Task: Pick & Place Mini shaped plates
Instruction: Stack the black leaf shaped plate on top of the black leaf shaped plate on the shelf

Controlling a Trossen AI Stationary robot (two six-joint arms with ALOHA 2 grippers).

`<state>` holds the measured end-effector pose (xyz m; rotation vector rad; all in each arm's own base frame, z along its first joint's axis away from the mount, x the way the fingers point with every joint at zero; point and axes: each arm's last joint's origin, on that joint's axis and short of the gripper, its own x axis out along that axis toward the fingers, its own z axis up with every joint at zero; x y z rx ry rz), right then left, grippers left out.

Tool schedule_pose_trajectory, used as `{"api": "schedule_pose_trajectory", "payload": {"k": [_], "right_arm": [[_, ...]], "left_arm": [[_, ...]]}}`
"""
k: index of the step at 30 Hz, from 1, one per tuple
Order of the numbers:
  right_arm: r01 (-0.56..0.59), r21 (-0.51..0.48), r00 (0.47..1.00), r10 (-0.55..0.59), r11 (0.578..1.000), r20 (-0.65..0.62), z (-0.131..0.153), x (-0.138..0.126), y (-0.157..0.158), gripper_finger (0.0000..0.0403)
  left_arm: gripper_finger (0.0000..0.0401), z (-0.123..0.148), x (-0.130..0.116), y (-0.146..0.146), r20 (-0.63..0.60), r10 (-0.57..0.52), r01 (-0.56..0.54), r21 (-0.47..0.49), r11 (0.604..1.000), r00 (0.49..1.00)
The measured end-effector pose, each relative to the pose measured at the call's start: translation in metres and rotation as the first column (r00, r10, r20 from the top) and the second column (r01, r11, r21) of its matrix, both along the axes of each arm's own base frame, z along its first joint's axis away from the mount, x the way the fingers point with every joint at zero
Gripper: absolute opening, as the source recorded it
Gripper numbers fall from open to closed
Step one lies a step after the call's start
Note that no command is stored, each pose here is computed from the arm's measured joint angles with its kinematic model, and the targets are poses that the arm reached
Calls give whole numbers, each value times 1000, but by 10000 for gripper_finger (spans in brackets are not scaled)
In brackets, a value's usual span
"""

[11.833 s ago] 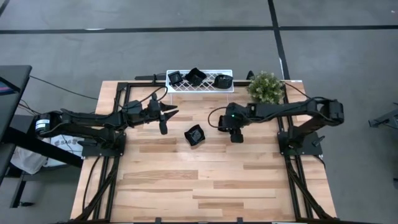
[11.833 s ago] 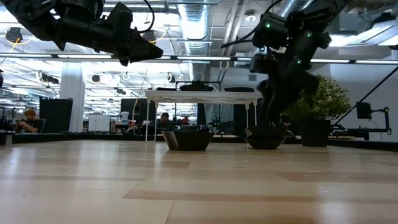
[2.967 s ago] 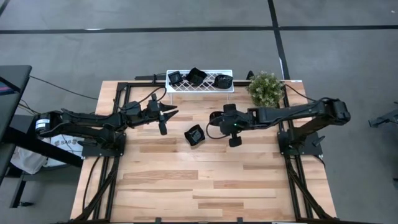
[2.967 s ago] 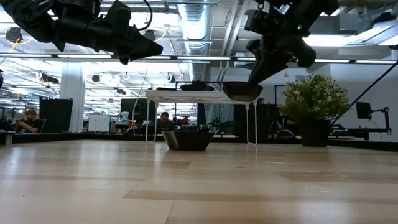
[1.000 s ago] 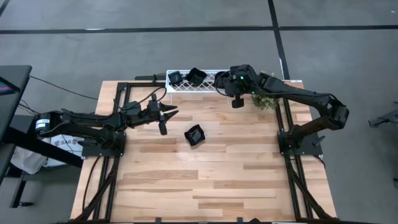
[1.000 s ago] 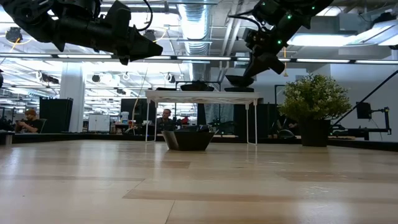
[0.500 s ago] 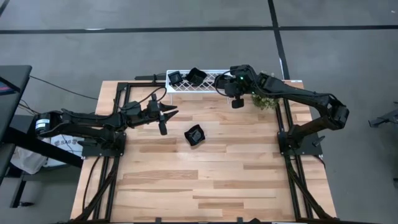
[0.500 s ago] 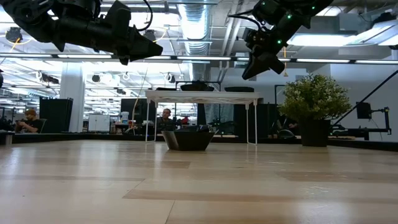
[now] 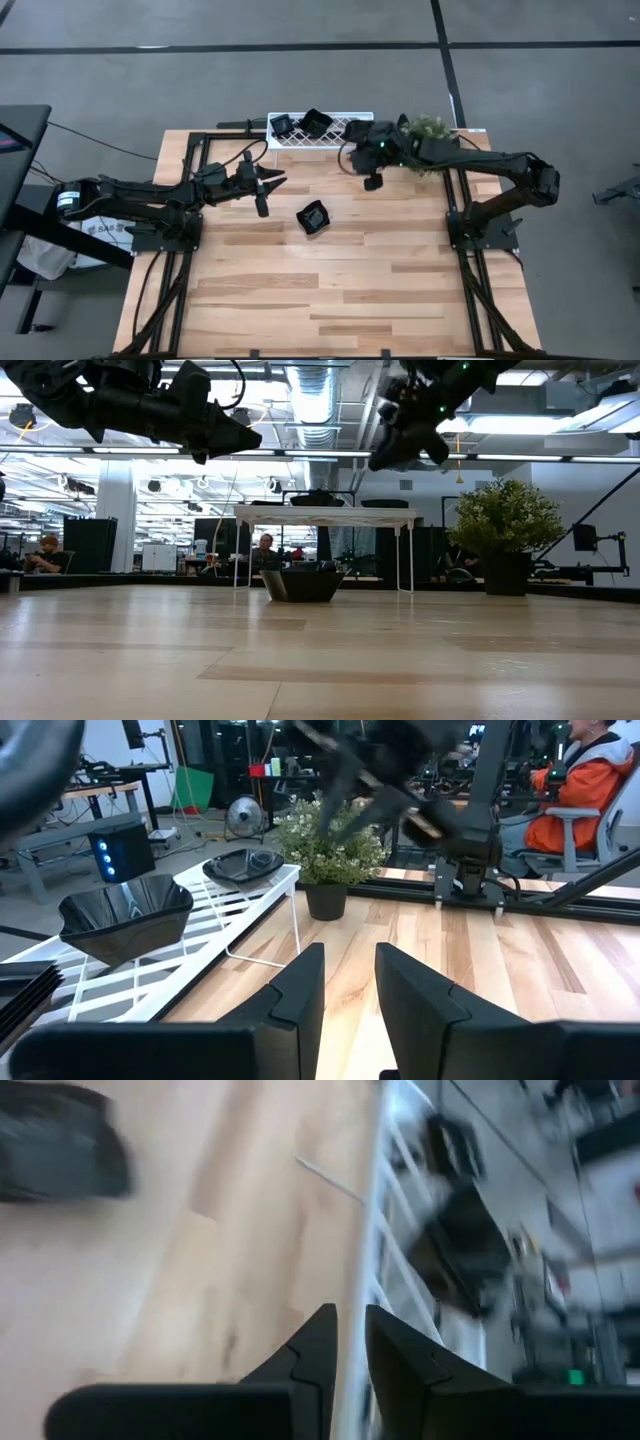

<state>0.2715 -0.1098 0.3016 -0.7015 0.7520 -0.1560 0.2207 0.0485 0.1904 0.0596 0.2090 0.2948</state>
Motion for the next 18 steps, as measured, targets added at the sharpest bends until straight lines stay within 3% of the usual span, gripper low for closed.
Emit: {"api": "schedule_pose_trajectory", "payload": {"k": [7, 18], "right_arm": [[-165, -31, 986, 164, 986, -41, -10, 21, 35, 51], [-266, 37, 939, 268, 963, -216, -67, 57, 60, 51]], "left_arm": [[95, 0, 0, 0, 5, 1, -1, 1, 1000, 1000], [95, 0, 0, 0, 5, 1, -1, 1, 1000, 1000]]}}
